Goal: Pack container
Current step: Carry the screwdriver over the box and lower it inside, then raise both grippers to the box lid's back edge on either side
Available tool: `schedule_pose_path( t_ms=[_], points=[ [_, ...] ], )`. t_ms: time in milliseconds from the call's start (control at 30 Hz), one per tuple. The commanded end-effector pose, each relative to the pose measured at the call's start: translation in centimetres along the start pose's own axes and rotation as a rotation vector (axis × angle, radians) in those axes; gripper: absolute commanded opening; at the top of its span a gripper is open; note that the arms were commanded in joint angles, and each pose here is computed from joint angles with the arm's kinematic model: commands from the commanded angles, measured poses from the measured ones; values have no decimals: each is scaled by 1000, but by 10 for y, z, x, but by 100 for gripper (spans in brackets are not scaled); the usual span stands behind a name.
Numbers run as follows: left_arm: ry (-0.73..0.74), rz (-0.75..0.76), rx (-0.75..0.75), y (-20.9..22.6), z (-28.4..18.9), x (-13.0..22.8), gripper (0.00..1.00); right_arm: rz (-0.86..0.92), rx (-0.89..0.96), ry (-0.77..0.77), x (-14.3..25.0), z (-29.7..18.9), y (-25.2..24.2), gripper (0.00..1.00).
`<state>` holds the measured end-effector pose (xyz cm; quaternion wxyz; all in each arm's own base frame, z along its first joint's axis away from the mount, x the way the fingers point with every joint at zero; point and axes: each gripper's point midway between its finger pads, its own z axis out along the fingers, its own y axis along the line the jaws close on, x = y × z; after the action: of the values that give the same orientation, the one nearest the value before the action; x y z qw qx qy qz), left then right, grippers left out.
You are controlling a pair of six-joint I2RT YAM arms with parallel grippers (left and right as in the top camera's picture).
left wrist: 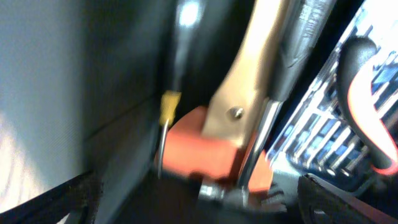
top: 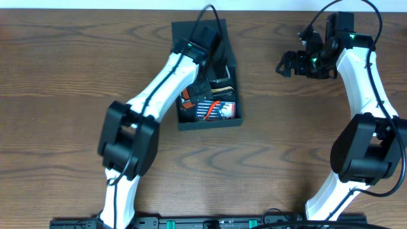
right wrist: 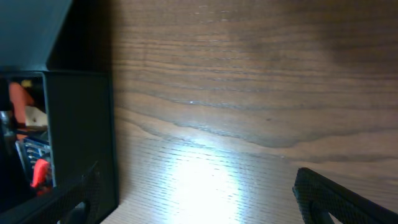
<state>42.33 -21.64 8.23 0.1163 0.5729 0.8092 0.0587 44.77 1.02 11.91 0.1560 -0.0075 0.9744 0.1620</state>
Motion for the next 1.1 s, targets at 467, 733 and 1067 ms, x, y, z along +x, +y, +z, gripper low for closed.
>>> schedule_pose_path(
  t_ms=[467, 733, 1067],
  points=[
    [-437, -1288, 10, 165, -98, 129, 6, 161, -184, -241, -68, 6, 40, 1],
    [-548, -1396, 455, 163, -18, 126, 6, 116, -267, -225, -77, 67, 71, 1],
    [-439, -1404, 585, 133, 51, 109, 6, 163, -569, -121, -62, 152, 105, 1]
  ],
)
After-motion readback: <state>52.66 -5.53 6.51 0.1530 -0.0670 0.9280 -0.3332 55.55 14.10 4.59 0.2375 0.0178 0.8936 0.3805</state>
